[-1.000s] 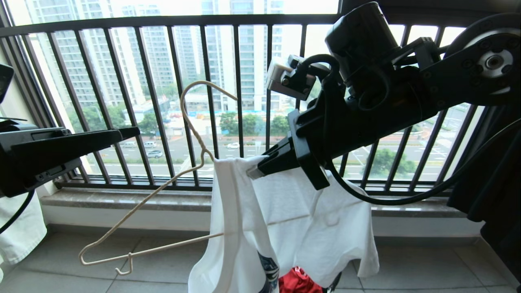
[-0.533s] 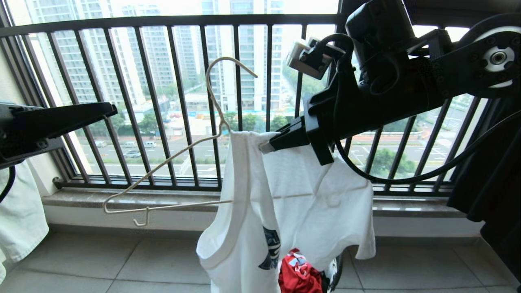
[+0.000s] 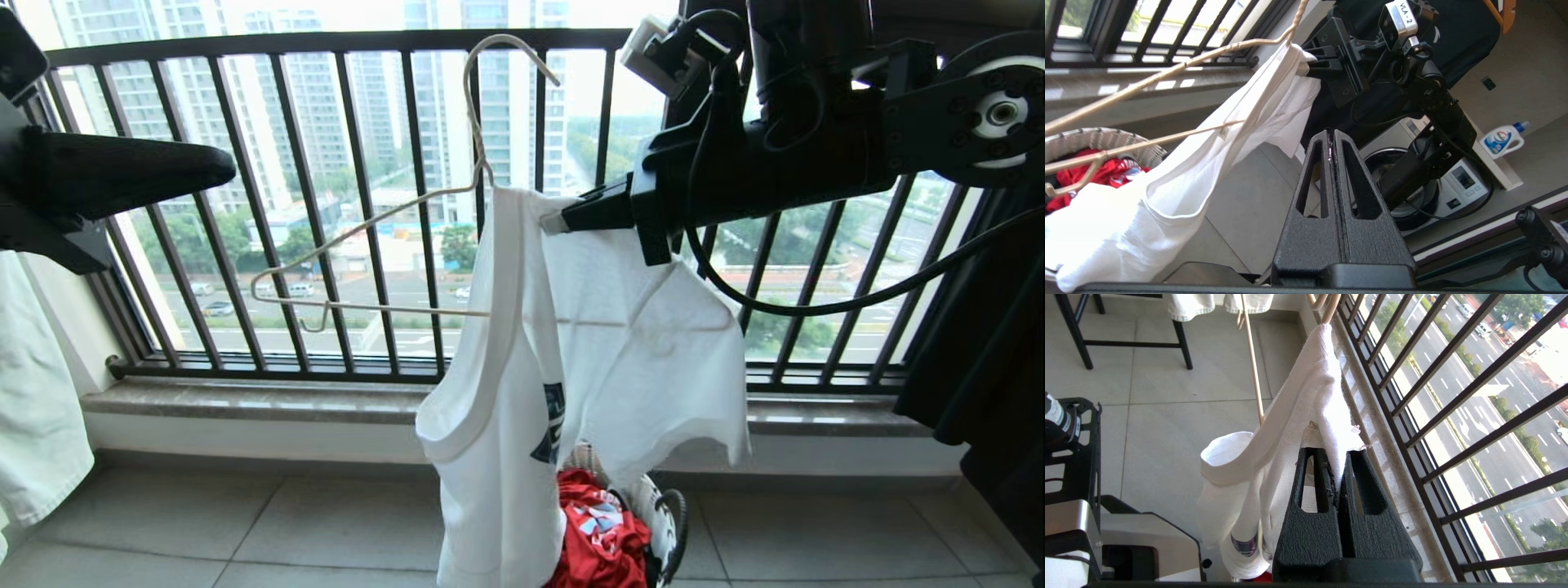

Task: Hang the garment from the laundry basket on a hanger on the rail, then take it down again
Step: Hang the clothes on the clothes rack

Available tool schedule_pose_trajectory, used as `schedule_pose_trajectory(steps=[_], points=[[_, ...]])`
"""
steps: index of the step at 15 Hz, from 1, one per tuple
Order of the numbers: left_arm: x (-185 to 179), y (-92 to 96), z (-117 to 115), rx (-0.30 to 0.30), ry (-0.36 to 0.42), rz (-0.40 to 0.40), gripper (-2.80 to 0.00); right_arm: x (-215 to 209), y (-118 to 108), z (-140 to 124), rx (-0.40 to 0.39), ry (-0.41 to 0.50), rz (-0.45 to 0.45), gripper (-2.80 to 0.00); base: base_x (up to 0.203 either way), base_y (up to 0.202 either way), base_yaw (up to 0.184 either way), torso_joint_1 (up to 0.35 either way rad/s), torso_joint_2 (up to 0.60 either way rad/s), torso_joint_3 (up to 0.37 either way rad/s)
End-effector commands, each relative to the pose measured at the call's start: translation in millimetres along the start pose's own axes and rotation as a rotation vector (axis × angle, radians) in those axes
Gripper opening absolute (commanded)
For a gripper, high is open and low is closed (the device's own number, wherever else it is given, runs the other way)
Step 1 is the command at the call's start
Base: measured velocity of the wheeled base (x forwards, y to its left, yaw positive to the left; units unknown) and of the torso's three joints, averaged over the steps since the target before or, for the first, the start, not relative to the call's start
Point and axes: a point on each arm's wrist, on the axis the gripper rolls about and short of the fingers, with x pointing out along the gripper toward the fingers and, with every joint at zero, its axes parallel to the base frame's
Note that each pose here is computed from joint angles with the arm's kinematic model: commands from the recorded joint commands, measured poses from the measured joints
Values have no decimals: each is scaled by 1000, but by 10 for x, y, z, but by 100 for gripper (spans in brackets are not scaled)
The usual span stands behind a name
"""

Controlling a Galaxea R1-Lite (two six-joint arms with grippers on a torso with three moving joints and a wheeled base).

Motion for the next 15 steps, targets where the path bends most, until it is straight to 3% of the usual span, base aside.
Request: schedule_pose_trajectory(steps=[1, 3, 8, 11, 14, 15], points=[[156, 133, 25, -107, 29, 39, -280, -31, -53, -11, 39, -8, -18, -280, 0, 0, 0, 0, 0, 0], [392, 142, -60, -102, 12, 105, -280, -38, -76, 9, 72, -33, -32, -280, 0, 0, 0, 0, 0, 0], [803, 75, -438, 41, 123, 425, -280, -60, -155, 59, 89, -77, -117, -280, 0, 0, 0, 0, 0, 0], [1015, 96, -587, 120, 132, 594, -280, -60, -172, 84, 73, -93, -147, -280, 0, 0, 0, 0, 0, 0], [1148, 152, -659, 126, 159, 634, -280, -53, -178, 83, 71, -94, -149, -280, 0, 0, 0, 0, 0, 0], [1178, 192, -666, 121, 164, 649, 0, -52, -177, 79, 72, -93, -149, -280, 0, 0, 0, 0, 0, 0]])
